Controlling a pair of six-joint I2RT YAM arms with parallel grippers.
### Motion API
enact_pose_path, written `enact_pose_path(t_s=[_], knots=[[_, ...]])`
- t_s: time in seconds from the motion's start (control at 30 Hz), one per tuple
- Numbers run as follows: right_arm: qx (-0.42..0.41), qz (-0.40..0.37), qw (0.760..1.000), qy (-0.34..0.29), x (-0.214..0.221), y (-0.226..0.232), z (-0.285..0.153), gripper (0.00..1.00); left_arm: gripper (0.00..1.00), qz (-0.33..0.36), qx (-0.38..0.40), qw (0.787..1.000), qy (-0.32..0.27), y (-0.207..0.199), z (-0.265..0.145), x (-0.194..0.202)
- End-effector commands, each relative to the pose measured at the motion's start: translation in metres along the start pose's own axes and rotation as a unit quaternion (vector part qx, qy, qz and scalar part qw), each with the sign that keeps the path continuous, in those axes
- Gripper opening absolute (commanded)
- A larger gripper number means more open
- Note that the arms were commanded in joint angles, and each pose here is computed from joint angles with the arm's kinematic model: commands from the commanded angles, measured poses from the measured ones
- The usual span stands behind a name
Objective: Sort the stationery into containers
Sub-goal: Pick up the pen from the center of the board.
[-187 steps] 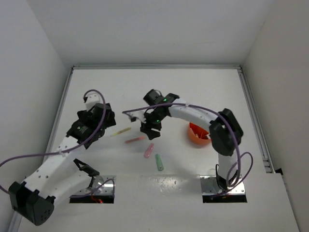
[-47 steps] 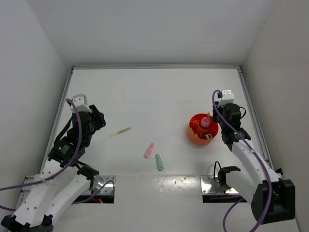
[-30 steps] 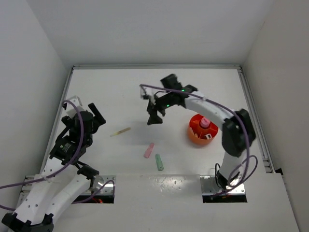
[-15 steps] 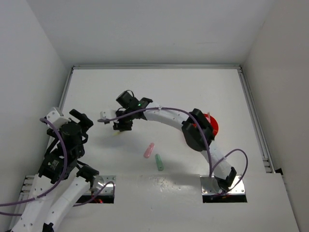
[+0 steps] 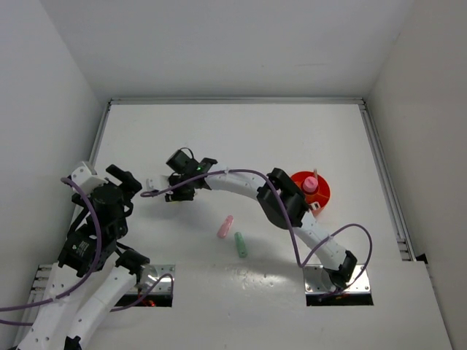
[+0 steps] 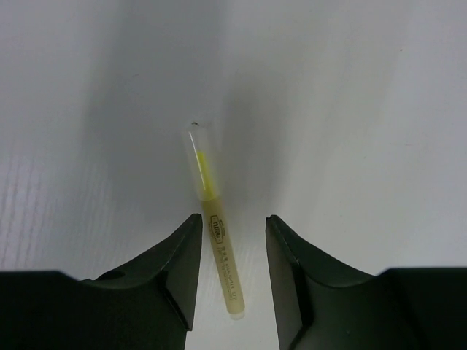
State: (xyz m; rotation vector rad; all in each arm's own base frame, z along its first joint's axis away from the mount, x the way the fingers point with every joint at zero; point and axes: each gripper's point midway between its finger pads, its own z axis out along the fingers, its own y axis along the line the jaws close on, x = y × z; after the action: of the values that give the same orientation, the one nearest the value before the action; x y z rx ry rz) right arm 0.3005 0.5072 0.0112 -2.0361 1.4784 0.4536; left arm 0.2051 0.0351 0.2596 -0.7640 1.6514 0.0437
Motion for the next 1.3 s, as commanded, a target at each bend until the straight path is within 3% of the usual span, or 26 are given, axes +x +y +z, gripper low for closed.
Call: enact_pose_path(t_s=[0.0, 0.4, 0.53, 0.7, 1.03, 1.27], knots=[[0.021, -0.005, 1.0, -0.017, -0.014, -0.014, 0.001, 0.41, 0.87, -0.015, 0.012, 1.0, -0.017, -0.005, -0.004, -0.016], [-0.049, -0.017, 0.999, -0.015, -0.001, 0.016, 0.013, 0.41, 0.87, -0.022, 0.016, 0.999, -0.022, -0.006, -0.005, -0.019], [-0.145, -0.034, 0.988, -0.043, 0.006, 0.048, 0.01, 0.38, 0.87, -0.022, 0.016, 0.999, -0.022, -0.006, -0.005, -0.019], [-0.22, -0.043, 0.974, -0.017, 0.027, 0.081, 0.002, 0.36, 0.87, -0.022, 0.016, 0.999, -0.022, -0.006, -0.005, -0.019], [-0.211, -0.043, 0.976, 0.032, 0.044, 0.078, -0.004, 0.33, 0.87, -0.022, 0.016, 0.999, -0.022, -0.006, -0.005, -0.019], [-0.251, -0.035, 0.965, 0.072, 0.066, 0.096, -0.006, 0.22, 0.87, -0.022, 0.016, 0.999, -0.022, -0.006, -0.005, -0.019]])
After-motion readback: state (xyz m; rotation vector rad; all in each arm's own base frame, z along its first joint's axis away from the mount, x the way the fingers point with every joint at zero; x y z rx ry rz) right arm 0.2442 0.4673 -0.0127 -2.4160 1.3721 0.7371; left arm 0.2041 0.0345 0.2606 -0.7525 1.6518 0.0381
